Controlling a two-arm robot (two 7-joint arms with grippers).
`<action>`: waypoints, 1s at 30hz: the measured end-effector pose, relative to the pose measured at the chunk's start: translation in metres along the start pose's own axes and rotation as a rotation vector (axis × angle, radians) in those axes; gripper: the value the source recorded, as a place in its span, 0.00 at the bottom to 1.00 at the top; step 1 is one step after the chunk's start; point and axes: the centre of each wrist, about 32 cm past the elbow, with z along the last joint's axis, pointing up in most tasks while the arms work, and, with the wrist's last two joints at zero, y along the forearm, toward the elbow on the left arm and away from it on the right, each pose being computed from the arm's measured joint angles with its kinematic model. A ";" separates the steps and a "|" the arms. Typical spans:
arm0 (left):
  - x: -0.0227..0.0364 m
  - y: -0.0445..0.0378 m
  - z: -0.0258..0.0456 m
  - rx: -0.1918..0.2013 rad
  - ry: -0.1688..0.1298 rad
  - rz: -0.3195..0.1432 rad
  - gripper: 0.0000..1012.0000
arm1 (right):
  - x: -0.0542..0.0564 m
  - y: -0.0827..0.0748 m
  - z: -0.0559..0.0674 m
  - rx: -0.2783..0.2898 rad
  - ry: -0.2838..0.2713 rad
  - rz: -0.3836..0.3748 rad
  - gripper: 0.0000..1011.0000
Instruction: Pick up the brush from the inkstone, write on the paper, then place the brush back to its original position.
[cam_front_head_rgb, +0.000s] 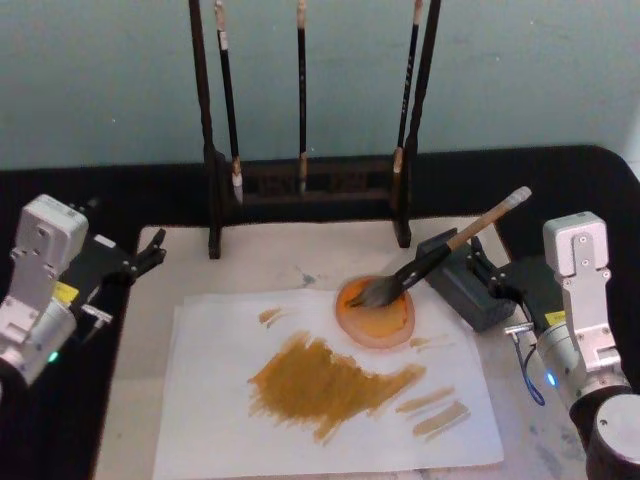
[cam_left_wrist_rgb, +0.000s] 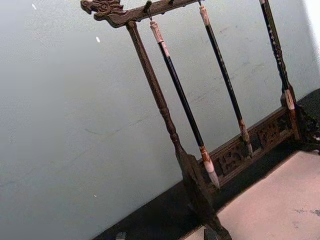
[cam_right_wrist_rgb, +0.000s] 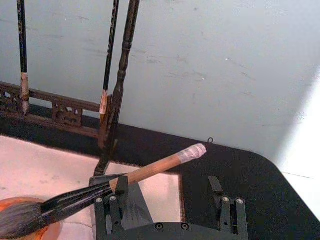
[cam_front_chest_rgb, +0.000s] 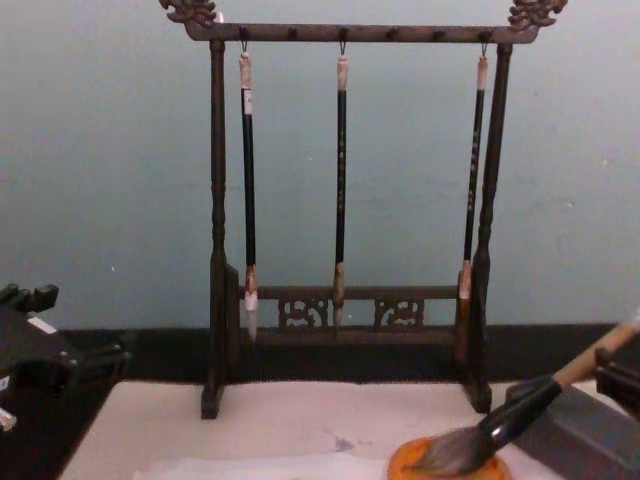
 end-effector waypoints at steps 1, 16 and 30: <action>0.0000 0.0000 0.0000 0.000 0.000 0.000 1.00 | 0.000 0.000 0.000 0.000 0.000 0.000 0.99; 0.0000 0.0000 0.0000 0.000 0.000 0.000 1.00 | 0.000 0.000 0.000 -0.001 0.001 0.000 0.99; 0.0000 0.0000 0.0000 0.000 0.000 0.000 1.00 | 0.000 0.000 0.000 -0.001 0.001 0.000 0.99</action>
